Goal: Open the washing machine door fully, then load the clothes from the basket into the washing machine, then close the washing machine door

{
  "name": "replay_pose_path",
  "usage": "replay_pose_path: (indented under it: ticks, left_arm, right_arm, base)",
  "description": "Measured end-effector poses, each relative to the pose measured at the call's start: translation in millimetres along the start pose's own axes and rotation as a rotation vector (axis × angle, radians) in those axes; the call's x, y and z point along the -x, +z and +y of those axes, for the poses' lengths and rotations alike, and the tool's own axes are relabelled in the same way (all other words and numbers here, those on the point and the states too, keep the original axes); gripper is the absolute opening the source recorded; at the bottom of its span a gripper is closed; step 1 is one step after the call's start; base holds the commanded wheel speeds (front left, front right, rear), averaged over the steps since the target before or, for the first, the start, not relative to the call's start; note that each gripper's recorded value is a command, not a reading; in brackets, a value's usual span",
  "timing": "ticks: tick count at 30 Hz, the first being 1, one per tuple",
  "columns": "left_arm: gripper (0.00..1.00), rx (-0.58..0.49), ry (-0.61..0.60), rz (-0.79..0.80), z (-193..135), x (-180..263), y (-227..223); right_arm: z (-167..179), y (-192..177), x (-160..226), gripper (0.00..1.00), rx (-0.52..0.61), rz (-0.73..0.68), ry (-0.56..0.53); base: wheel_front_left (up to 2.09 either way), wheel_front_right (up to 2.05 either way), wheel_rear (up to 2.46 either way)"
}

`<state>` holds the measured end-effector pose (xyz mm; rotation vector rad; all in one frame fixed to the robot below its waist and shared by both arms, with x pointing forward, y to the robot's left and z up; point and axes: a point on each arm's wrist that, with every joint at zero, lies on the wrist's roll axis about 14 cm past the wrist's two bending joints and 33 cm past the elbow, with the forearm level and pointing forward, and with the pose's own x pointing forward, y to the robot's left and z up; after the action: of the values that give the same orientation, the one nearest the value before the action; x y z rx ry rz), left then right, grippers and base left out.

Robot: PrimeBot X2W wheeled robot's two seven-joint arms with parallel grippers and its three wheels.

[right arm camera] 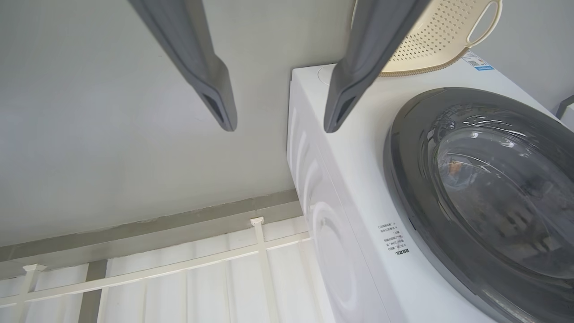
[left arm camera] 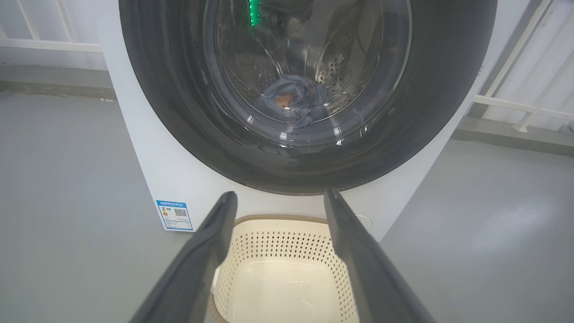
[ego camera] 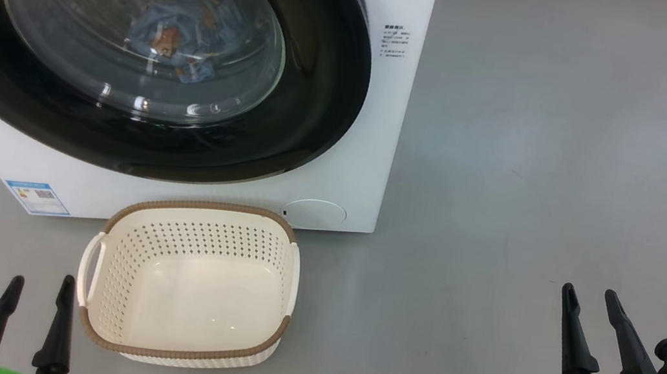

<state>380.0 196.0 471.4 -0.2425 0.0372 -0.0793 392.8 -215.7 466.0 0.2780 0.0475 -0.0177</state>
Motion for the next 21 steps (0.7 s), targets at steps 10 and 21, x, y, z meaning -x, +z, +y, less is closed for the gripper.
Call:
replay_pose_path:
  ticks: [10,21]
  left_arm:
    - [0.00,0.008,0.006,0.007,-0.6,2.3,-3.0]
    - [0.00,0.118,0.035,0.091,-10.8,13.0,-33.8]
  right_arm:
    - [0.5,-3.1,1.6,0.00,-0.005,0.009,-0.003]
    - [-2.4,-32.1,13.4,0.00,-0.082,0.096,-0.047]
  base:
    - [0.00,0.00,0.00]
    - [0.00,0.00,0.00]
